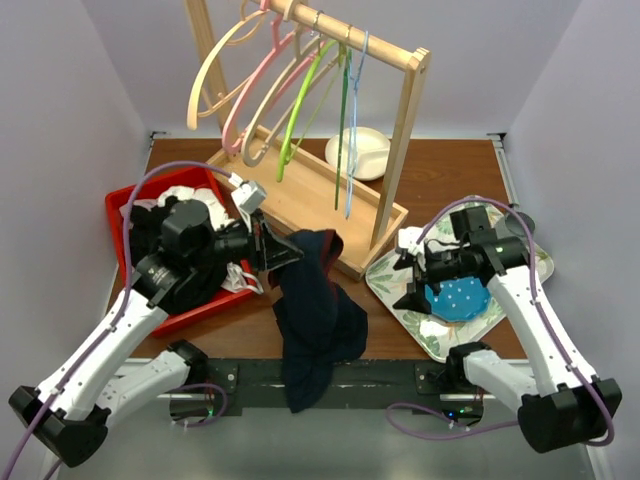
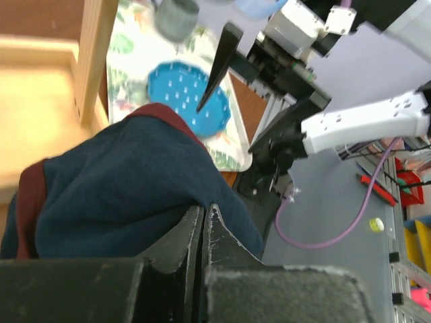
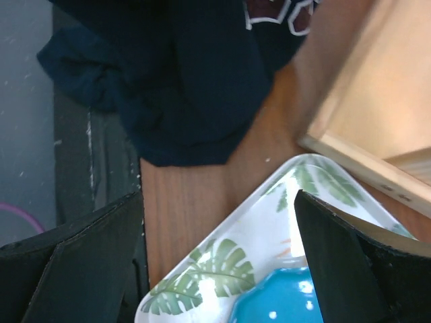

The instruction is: Place the tank top on the hanger

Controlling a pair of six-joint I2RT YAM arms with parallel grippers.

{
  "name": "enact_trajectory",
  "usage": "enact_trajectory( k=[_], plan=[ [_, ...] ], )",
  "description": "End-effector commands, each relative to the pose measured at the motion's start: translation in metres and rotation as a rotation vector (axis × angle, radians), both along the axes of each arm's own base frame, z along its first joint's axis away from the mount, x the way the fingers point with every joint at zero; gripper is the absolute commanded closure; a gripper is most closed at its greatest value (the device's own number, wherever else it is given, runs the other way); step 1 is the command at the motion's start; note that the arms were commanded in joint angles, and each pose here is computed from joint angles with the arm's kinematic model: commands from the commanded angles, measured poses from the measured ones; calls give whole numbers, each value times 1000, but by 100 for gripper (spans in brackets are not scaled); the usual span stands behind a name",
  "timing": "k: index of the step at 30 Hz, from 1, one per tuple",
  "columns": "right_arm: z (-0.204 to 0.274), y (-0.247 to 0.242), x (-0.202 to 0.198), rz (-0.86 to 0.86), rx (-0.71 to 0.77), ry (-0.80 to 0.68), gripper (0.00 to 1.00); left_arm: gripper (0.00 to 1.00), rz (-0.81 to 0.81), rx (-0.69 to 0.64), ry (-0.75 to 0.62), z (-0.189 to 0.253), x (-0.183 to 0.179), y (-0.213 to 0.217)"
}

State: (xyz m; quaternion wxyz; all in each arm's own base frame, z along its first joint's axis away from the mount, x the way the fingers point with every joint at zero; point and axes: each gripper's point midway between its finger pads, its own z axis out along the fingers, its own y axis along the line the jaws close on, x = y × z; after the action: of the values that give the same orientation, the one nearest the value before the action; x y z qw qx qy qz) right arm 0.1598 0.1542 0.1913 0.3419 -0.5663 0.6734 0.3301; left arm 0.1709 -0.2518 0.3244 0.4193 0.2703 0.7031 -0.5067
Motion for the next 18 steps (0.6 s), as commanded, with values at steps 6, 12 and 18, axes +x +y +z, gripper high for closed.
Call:
enact_trajectory(
  k=[6, 12, 18],
  plan=[
    [-33, 20, -1, 193, -91, -62, 1, 100, -42, 75, 197, -79, -35, 13],
    [-37, 37, 2, 268, -81, -98, 2, 76, -129, 144, 375, -137, -51, 9],
    [-57, 53, -6, 338, -80, -99, 2, 23, -37, 324, 415, -162, -39, 24]
  ],
)
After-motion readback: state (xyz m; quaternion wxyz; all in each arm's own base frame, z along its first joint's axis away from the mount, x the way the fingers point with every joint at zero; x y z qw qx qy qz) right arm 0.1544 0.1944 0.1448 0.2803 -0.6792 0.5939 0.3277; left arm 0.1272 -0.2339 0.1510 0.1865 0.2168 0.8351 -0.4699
